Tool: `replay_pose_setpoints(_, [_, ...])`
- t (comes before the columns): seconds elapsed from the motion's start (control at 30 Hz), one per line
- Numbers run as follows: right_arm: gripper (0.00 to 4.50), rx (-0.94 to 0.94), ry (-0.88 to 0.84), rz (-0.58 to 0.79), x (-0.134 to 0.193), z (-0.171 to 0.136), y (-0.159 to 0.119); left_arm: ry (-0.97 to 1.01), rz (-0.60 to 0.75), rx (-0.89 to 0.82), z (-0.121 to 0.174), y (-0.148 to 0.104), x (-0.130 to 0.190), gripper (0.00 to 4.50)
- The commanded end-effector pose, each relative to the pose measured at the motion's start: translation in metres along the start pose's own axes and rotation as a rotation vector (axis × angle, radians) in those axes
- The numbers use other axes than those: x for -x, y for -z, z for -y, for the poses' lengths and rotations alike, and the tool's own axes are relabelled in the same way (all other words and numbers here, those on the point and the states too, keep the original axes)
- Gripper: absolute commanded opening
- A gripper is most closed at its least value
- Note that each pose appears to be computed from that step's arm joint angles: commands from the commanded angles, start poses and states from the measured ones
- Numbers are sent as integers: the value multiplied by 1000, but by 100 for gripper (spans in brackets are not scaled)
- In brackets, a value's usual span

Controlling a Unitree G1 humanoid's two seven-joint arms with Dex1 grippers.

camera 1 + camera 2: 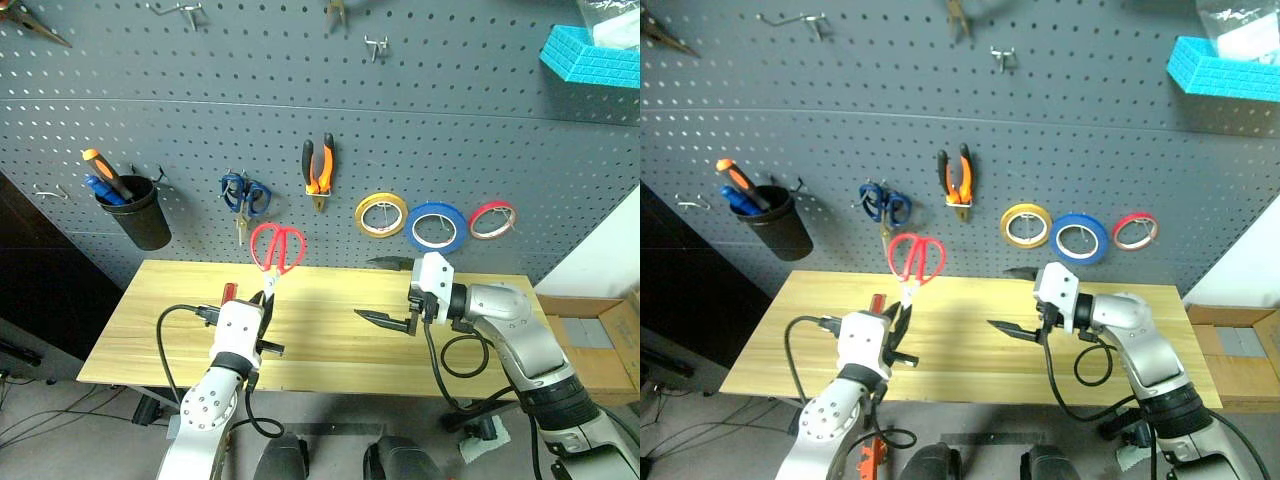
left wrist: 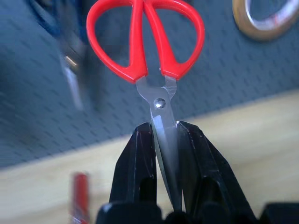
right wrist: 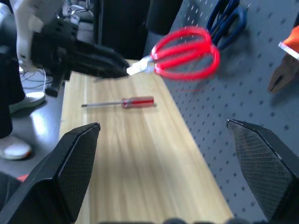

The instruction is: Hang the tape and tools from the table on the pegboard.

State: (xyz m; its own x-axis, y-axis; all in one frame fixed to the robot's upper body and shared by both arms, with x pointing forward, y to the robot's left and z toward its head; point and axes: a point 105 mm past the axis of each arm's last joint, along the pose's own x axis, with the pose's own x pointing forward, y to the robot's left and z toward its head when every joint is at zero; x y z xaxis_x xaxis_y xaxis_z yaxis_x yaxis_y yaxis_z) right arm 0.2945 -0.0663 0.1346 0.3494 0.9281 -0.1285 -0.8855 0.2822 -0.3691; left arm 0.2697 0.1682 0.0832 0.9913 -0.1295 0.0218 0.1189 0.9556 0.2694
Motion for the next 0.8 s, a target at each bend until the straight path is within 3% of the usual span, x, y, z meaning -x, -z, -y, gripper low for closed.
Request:
replay_pose_setpoints(0.03, [450,61,37,82,-1,11,-23,-60,131,-18,-9,-29,4,35])
replay_pose_setpoints(0.33, [450,60,15,213,-9,12,-48,-187,185,-28,-36,-35,1,35])
replay_pose_setpoints(0.8, [450,72,91,333,-20,32,-79,-270,200,-41,-73,-14,-11,35])
